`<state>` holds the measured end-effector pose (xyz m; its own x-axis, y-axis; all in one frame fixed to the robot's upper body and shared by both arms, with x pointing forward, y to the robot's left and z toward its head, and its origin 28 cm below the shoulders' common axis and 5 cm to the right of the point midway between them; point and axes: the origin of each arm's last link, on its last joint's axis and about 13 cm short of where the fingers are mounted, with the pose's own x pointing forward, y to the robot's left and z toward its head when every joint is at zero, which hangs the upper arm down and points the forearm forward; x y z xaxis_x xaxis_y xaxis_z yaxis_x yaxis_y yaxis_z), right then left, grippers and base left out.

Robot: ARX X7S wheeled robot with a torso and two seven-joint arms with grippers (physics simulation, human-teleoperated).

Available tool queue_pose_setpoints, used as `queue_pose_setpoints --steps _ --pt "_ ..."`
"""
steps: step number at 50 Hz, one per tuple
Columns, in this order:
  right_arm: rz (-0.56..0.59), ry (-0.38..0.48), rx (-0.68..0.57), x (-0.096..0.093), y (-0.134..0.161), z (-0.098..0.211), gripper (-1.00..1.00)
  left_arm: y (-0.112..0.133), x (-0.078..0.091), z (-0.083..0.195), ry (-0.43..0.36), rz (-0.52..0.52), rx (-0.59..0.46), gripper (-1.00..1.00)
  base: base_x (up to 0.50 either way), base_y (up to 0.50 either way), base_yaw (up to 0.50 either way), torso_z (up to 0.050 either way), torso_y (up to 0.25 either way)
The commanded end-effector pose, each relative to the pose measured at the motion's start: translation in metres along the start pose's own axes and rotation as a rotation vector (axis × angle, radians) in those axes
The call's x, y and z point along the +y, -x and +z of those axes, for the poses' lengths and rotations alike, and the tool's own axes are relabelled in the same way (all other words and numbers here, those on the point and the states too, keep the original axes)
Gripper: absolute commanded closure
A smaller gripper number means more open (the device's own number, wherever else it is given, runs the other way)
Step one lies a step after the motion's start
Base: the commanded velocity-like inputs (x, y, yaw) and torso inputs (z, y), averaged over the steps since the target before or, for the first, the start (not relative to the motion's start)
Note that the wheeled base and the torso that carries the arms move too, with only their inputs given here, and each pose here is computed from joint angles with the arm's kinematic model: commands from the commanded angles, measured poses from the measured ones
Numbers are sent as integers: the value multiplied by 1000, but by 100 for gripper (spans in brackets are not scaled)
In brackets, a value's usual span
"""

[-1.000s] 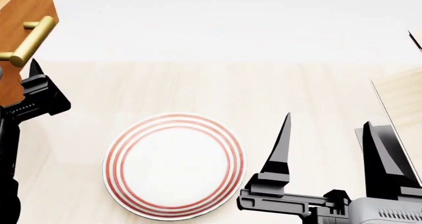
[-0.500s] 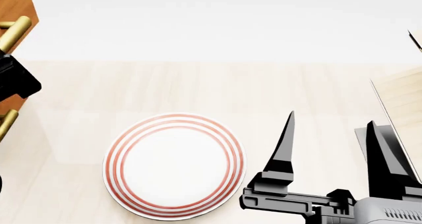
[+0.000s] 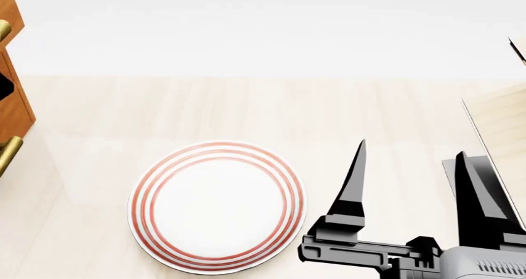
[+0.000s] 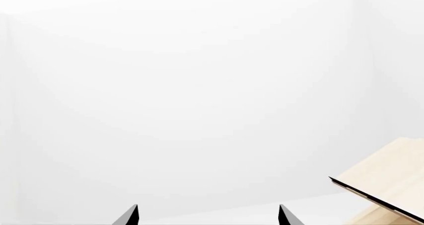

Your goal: Close the top drawer of the cabinet.

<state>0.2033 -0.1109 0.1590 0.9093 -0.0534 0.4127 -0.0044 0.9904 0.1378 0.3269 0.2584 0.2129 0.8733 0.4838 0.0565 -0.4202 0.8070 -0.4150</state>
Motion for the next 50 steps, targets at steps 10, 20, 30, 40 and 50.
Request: queue_pose_setpoints --steps 10,20,30,40,50 --pt "2 0 3 0 1 0 -100 -16 12 22 41 57 -55 -100 0 0 0 0 1" --pt "2 -3 4 0 1 0 -100 -23 19 27 111 154 -67 -100 0 0 0 0 0" --pt "1 -4 5 0 1 0 -100 -23 21 34 144 215 -105 -100 0 0 0 0 0" --pt "3 -2 5 0 1 -1 -100 -24 30 43 269 341 -135 -100 0 0 0 0 1" --pt "5 0 7 0 1 -2 -100 -25 30 43 273 335 -115 -100 0 0 0 0 0"
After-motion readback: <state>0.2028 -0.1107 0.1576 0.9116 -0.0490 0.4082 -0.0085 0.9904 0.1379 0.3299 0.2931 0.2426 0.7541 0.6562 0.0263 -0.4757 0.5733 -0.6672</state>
